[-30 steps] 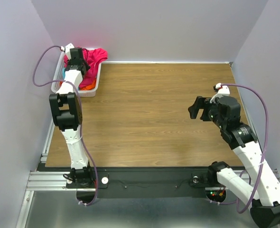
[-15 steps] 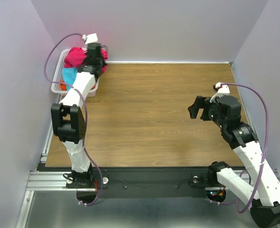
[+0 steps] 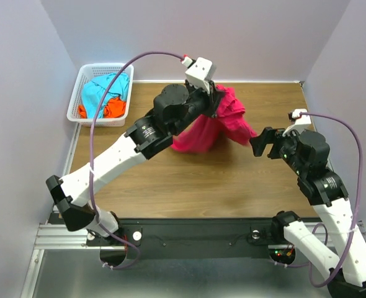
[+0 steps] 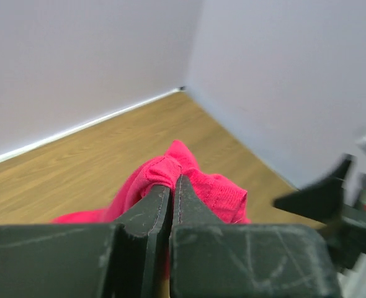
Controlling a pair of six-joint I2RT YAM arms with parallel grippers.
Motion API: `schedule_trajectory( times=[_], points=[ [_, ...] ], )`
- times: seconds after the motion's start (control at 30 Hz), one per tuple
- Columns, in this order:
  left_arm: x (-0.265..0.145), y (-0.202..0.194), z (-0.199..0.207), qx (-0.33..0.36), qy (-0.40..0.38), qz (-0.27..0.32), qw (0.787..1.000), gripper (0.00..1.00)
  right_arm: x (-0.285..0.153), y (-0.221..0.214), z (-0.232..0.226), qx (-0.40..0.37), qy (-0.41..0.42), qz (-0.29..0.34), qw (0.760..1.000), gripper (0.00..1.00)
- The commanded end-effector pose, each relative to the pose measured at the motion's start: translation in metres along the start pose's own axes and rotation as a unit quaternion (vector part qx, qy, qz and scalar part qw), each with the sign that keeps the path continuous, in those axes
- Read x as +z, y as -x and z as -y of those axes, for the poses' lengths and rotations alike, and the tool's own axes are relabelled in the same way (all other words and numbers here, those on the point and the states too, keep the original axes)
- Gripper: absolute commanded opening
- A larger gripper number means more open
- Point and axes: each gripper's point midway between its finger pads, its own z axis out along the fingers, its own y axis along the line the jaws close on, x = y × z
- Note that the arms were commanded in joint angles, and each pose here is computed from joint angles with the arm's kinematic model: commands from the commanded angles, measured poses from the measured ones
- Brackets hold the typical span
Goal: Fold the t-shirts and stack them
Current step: Move the tshirt to the center of the board
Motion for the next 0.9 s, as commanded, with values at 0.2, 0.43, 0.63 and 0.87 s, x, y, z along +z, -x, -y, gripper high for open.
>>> schedule_trajectory(
  times=[0.2,0.43,0.63,0.87],
  points=[
    [-0.036,-0.018,-0.024,-0.050,0.055,0.018,0.997,0.00,-0.010,0.004,-0.006,-0.009,0.022,0.016,1.000,1.00],
    [-0.066,-0.115,-0.112,-0.064,0.156,-0.045,0.985,0.03,0.009,-0.014,0.000,0.010,0.004,-0.023,1.000,1.00],
    [-0.113,-0.143,-0.171,-0.053,0.221,-0.061,0.972,0.40,0.039,-0.015,-0.003,0.032,-0.002,-0.051,0.998,1.00],
    [-0.158,-0.161,-0.198,-0.066,0.276,-0.055,0.957,0.83,0.080,-0.055,-0.033,0.077,0.082,-0.131,0.985,1.00]
  ],
)
